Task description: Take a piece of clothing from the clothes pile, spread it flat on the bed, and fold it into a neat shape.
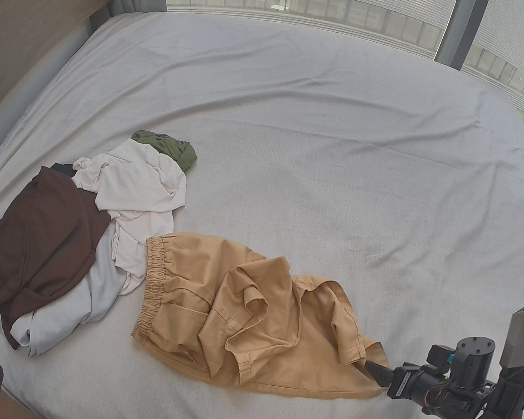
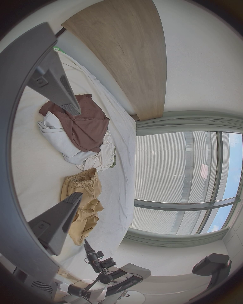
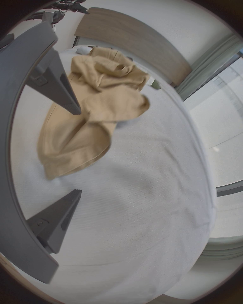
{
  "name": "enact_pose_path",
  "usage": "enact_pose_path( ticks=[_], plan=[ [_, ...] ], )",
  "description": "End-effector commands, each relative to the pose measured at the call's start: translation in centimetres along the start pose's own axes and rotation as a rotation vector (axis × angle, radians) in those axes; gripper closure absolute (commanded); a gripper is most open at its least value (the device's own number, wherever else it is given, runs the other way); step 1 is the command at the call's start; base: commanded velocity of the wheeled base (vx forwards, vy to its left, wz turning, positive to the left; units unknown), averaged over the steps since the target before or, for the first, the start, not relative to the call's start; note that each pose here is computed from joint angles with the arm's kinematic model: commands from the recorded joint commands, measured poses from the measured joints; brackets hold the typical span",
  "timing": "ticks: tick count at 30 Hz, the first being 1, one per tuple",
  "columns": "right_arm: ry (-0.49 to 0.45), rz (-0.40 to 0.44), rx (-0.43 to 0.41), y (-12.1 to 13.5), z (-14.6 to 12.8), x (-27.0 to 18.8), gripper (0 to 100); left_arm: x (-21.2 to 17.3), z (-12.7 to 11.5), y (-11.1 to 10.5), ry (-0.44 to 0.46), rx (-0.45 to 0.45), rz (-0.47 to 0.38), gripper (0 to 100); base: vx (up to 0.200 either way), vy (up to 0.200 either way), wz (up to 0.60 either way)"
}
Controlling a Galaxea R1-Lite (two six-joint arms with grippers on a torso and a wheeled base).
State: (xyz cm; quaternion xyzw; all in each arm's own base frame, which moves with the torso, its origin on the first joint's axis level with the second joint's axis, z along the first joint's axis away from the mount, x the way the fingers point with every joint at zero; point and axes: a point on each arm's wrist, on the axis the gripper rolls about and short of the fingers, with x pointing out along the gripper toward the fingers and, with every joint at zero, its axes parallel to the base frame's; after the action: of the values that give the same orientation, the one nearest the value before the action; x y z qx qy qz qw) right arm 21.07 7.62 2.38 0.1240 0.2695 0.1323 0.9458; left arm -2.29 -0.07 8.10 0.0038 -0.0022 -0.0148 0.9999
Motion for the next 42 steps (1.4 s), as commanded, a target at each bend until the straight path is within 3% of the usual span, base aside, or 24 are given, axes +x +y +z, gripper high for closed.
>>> enact_pose_path(
  ticks=[1, 2, 5, 10, 15, 17, 19, 22, 24, 25, 27, 30, 34, 42],
  plan=[
    [-0.294, 0.175, -0.049, 3.6, 5.2, -2.9, 0, 0.0, -0.5, 0.0, -0.001, 0.017, -0.012, 0, 0.000, 0.000, 0.00],
    [-0.294, 0.175, -0.049, 3.6, 5.2, -2.9, 0, 0.0, -0.5, 0.0, -0.001, 0.017, -0.012, 0, 0.000, 0.000, 0.00],
    [-0.388, 0.304, -0.069, 5.5, 7.7, -2.0, 0, 0.0, -0.5, -0.1, -0.006, 0.037, -0.022, 0, 0.000, 0.000, 0.00],
    [-0.475, 0.437, -0.102, 7.8, 10.1, -1.4, 0, 0.0, -0.5, -0.1, -0.006, 0.042, -0.024, 0, 0.000, 0.000, 0.00],
    [-0.499, 0.504, -0.127, 9.9, 12.3, -1.1, 0, -0.1, 0.1, -0.1, -0.045, 0.028, -0.025, 0, 0.000, 0.000, 0.00],
    [-0.507, 0.552, -0.137, 10.5, 13.3, -1.7, 0, -1.3, 5.7, 0.0, -0.296, 0.005, -0.028, 0, 0.000, 0.000, 0.00],
    [-0.503, 0.557, -0.135, 10.7, 13.6, -1.6, 0, -1.1, 9.1, 0.2, -0.338, -0.010, -0.057, 0, 0.000, 0.000, 0.00],
    [-0.478, 0.552, -0.133, 10.6, 13.2, -1.3, 0, 0.0, 9.6, 0.3, -0.257, -0.024, -0.137, 0, 0.000, 0.000, 0.00],
    [-0.462, 0.541, -0.132, 10.3, 12.7, -1.3, 0, 1.2, 8.6, 0.2, -0.128, -0.062, -0.237, 0, 0.000, 0.000, 0.00],
    [-0.462, 0.538, -0.131, 10.2, 12.7, -1.3, 0, 1.3, 8.6, 0.2, -0.112, -0.075, -0.252, 0, 0.000, 0.000, 0.00],
    [-0.438, 0.527, -0.129, 9.8, 12.3, -0.5, 0, 3.4, 9.8, -0.4, 0.033, -0.258, -0.402, 0, 0.000, 0.000, 0.00],
    [-0.432, 0.525, -0.127, 9.8, 12.2, -0.4, 0, 5.2, 11.6, -1.1, 0.089, -0.315, -0.468, 0, 0.000, 0.000, 0.00],
    [-0.424, 0.538, -0.132, 10.1, 11.9, -0.5, 0, 8.8, 13.2, -2.5, 0.162, -0.323, -0.577, 0, 0.000, 0.000, 0.00],
    [-0.398, 0.639, -0.166, 10.1, 12.1, -1.8, 0, 12.3, 15.0, -3.9, 0.187, -0.314, -0.786, 0, 0.000, 0.000, 0.00]
  ],
)
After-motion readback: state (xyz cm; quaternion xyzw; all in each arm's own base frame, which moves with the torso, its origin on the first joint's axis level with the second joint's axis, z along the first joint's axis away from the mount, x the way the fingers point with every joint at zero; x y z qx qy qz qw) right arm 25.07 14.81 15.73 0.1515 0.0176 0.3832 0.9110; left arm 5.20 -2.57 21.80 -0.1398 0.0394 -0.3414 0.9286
